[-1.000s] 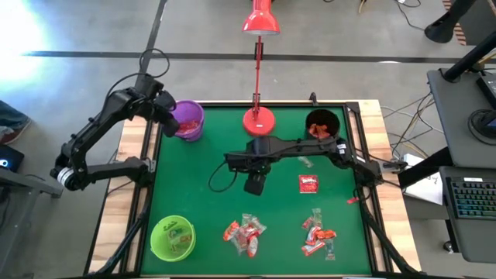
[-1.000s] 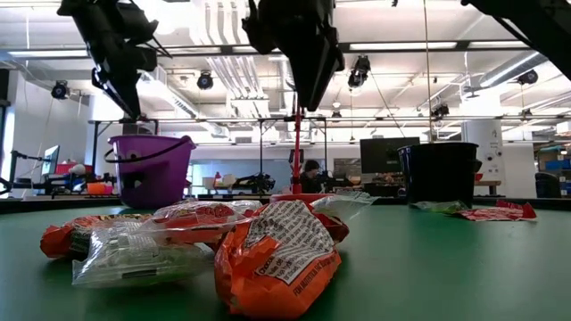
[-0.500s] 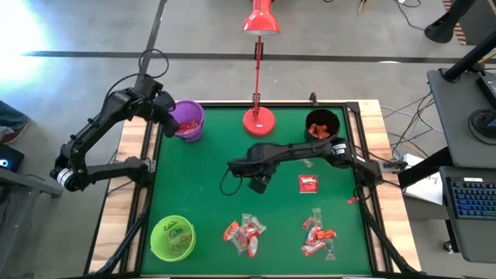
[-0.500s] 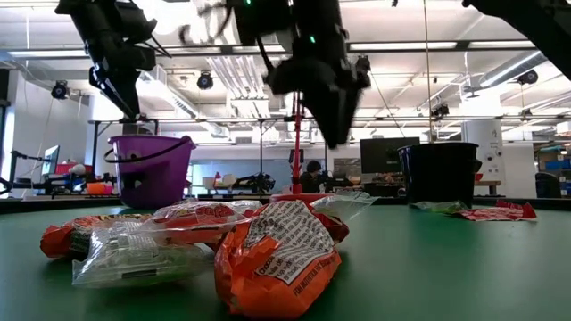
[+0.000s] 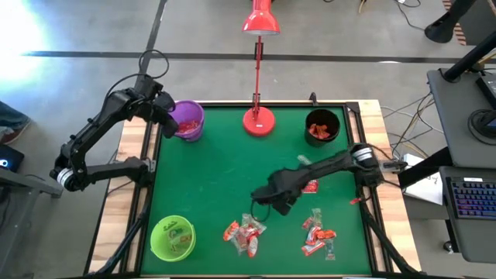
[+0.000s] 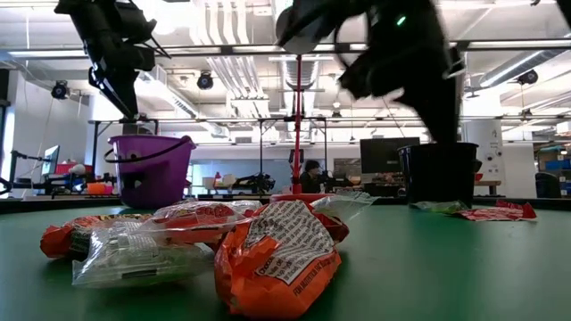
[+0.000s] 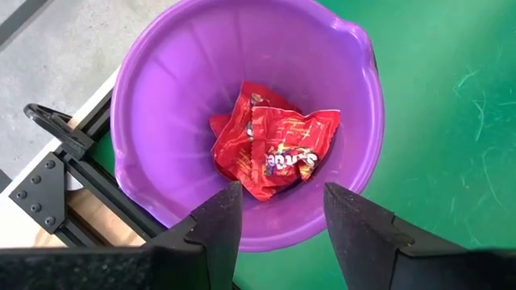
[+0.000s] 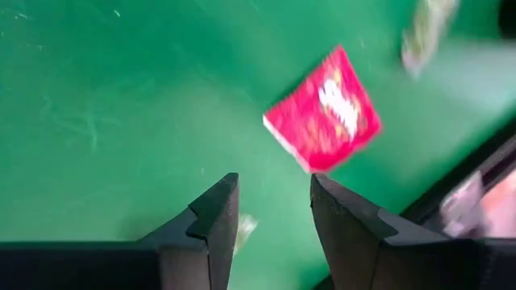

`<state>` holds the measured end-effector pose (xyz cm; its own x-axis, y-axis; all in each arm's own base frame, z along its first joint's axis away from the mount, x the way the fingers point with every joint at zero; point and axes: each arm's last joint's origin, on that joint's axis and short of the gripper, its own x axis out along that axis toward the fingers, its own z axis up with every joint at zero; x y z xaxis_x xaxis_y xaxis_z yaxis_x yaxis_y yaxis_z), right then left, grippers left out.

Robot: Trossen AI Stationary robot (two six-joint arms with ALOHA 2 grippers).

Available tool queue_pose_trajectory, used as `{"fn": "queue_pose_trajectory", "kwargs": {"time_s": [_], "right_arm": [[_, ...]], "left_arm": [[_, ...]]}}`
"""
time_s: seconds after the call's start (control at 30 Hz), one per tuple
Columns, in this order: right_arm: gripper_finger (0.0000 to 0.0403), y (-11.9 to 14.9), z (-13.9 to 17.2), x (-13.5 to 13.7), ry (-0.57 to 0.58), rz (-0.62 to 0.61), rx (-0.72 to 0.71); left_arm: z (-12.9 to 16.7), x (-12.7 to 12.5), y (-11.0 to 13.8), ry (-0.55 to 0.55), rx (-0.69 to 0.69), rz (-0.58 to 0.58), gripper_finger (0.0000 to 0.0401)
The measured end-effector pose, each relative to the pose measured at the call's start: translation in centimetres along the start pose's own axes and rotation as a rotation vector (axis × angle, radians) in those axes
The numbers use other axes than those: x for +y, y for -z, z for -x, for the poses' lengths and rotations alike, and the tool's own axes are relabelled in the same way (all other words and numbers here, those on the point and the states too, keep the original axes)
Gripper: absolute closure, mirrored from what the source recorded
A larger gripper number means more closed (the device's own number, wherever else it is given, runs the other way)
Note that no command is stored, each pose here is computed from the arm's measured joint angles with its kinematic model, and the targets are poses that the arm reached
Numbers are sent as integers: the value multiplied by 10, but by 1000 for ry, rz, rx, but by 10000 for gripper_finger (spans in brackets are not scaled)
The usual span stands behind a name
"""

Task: Sort candy
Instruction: Put the orange chocolate into the black bucket

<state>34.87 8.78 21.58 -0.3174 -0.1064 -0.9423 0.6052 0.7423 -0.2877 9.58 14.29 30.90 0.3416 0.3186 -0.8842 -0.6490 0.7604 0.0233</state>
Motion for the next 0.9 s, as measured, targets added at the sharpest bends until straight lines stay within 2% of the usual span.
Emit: {"fn": "queue_pose_trajectory", "kwargs": {"time_s": [0.2,0.33,0.47,0.63,0.9], "right_arm": [[257,42,6,-15,-97,-298,-43],[255,67,5,-17,-185,-401,-62],[248,86,0,-17,-249,-472,-78],[236,101,-13,-20,-228,-554,-68],[229,127,-19,0,-294,-489,10]], "left_arm": [[0,0,0,0,0,16,243],[0,0,0,0,-1,18,243],[0,0,1,2,8,22,243],[1,-1,2,4,16,30,243],[1,-1,2,6,20,51,243]]}}
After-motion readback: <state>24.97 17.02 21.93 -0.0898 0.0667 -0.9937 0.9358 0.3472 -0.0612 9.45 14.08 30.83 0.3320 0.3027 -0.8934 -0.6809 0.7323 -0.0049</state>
